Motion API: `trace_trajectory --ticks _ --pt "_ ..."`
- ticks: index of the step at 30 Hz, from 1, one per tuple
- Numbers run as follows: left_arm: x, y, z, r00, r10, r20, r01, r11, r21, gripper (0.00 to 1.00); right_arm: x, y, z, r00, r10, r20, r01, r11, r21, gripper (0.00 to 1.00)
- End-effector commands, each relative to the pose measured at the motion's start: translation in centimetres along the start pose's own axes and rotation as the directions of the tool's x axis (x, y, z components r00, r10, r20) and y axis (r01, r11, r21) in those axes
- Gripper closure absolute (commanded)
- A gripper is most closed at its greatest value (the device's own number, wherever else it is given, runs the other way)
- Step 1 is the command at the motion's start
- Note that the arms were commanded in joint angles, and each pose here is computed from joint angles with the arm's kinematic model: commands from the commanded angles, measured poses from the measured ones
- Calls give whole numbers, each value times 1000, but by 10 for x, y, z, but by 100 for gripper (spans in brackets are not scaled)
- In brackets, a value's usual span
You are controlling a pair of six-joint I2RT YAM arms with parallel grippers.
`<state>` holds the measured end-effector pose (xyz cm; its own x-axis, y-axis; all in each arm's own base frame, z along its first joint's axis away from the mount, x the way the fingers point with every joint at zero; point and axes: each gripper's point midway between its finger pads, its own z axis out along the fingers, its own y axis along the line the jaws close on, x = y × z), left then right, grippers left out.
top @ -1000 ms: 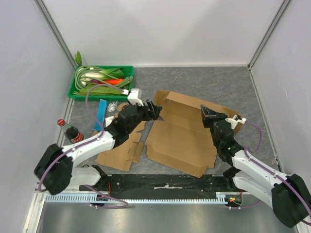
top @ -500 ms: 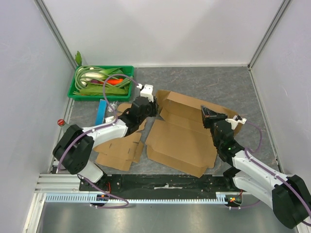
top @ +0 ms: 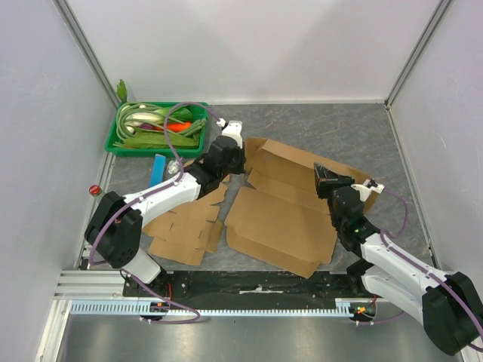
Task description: Fold the paper box
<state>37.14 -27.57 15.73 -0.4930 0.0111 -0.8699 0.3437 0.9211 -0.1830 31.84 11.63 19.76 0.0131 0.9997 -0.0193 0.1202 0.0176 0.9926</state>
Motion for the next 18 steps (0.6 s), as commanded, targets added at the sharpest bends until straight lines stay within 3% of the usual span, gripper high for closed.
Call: trace_trajectory --ticks 1,6,12,18 --pt "-5 -25 -9 989 -148 -23 149 986 80 98 1 5 1 1000 -24 16 24 1000 -2 100" --pt "7 -34 -15 969 -249 -7 248 961 125 98 6 0 -1 999 -39 4 39 999 7 100" --pt "6 -60 -42 958 -214 190 169 959 226 98 6 -15 -10 994 -104 -14 104 994 31 100" --pt "48 -64 -43 966 -162 202 116 969 219 98 5 -38 -21 986 -159 -50 161 986 42 100"
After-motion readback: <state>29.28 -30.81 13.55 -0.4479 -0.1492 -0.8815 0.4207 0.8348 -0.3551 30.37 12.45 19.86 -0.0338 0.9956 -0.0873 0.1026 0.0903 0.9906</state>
